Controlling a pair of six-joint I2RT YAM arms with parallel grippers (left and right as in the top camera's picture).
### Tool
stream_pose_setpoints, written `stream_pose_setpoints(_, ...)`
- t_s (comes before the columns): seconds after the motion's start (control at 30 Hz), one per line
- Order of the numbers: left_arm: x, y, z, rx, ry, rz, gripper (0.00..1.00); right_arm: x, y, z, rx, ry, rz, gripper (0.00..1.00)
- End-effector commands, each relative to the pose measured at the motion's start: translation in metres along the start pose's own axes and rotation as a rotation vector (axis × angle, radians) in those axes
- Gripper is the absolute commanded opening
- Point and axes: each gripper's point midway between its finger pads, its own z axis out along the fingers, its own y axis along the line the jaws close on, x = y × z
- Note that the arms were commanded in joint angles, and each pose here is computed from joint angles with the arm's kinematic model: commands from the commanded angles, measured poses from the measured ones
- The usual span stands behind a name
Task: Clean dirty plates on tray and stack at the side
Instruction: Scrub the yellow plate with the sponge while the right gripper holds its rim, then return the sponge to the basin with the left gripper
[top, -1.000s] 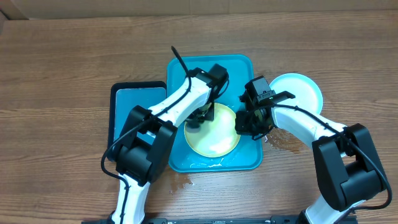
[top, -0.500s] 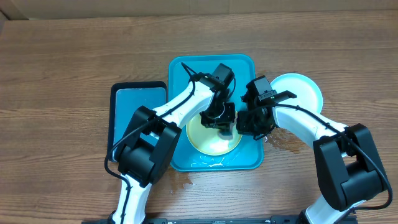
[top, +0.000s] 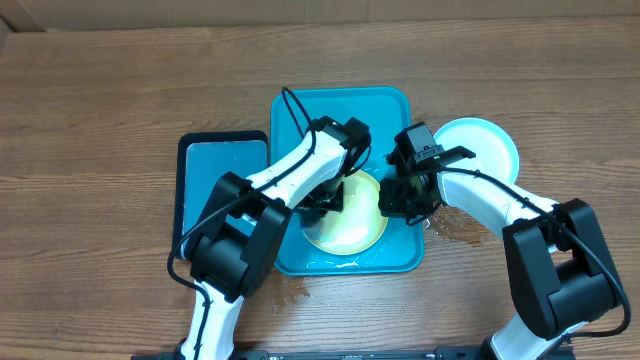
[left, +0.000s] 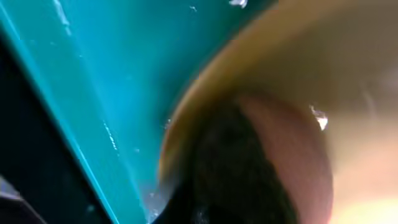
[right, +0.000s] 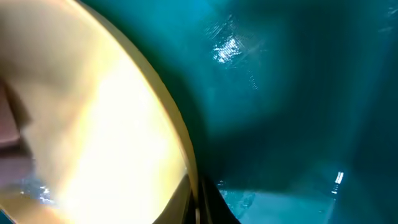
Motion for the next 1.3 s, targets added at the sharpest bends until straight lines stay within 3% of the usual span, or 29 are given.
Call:
stream_pose_setpoints(0.0,-0.030,0.058,0.011,-0.246,-0.106,-0.129,0.04,0.008,-0.028,0.011,0.111,0.025,0.019,0.04)
stream_pose_setpoints(0.1,-0.036,0.056,0.012,-0.186,-0.094,-0.166,0.04,0.008,-0.028,0.011,0.111,0.025,0.019,0.04)
stream_pose_setpoints(0.17,-0.038,0.028,0.017,-0.006,-0.043,-0.174,0.04,0.008,-0.028,0.011,0.111,0.025,0.019,0.04)
stream_pose_setpoints(0.37,-0.039,-0.099,-0.019,0.681,0.016,0.036,0.04,0.008,-0.028,0.011,0.111,0.025,0.020,0.04)
stream_pose_setpoints(0.5,-0.033,-0.140,-0.046,0.876,-0.001,0.129,0.04,0.008,-0.028,0.011,0.111,0.025,0.020,0.04)
stream_pose_setpoints(0.73,-0.008,-0.136,-0.034,0.778,0.063,0.155,0.04,0.010,-0.028,0.010,0.114,0.033,0.021,0.04)
stream_pose_setpoints(0.97,-0.004,-0.062,-0.008,0.430,0.089,0.011,0.04,0.012,-0.029,0.010,0.117,0.040,0.023,0.04)
stream_pose_setpoints(1.13,-0.011,-0.019,-0.042,0.382,-0.001,-0.042,0.04,0.012,-0.029,0.010,0.116,0.039,0.023,0.04)
stream_pose_setpoints(1.27,-0.014,0.039,-0.096,0.392,-0.148,-0.134,0.04,0.012,-0.029,0.010,0.116,0.039,0.023,0.04)
